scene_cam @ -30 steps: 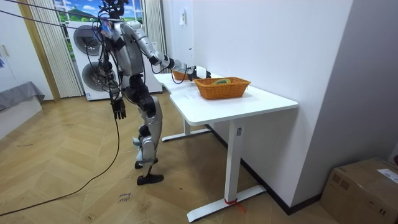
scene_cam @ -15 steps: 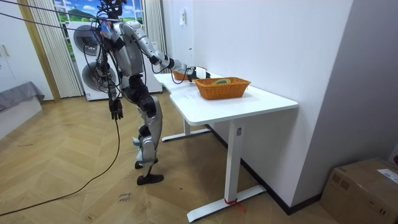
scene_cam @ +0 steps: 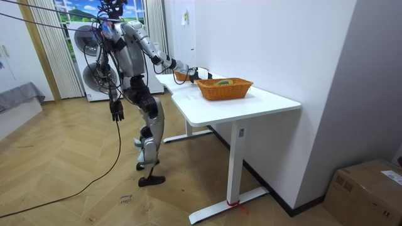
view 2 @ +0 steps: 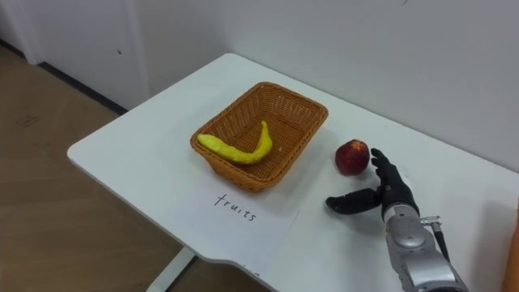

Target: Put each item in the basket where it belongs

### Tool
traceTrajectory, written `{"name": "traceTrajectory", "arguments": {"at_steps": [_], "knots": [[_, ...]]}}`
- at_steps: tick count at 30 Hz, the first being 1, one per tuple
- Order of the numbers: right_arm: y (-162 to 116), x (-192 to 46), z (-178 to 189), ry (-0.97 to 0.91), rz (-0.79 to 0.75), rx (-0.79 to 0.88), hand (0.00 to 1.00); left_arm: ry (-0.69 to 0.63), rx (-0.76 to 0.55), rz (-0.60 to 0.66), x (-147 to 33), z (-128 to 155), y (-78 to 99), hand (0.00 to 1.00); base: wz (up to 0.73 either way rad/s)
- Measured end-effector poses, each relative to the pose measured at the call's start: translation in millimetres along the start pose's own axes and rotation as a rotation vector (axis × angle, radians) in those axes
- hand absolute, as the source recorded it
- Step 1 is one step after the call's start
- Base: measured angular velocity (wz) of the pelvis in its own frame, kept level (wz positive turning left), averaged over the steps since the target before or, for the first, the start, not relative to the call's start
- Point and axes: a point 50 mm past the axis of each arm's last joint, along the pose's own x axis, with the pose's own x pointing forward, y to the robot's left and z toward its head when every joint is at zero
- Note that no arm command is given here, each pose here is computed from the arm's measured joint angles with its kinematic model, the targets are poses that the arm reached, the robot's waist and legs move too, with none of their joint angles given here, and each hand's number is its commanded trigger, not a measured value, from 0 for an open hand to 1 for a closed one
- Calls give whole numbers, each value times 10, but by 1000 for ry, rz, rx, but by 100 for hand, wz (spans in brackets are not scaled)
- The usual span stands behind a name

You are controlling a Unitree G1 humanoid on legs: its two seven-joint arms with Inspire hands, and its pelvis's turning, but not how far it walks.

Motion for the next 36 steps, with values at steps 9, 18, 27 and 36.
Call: {"name": "traceTrajectory", "arguments": {"at_steps": [9, 18, 27, 36], "knots": [[-1, 0, 0, 0, -2, 0, 0, -2, 0, 1, 1, 9, 4, 0, 0], [-97, 142, 172, -12, -78, 24, 0, -57, 11, 11, 16, 161, 58, 0, -1], [-206, 303, 554, -89, -162, 67, 0, -167, 11, 54, 42, 559, 196, 0, -5], [-338, 369, 857, -164, -207, 82, 0, -229, 55, 45, 42, 783, 129, 0, -14]]}}
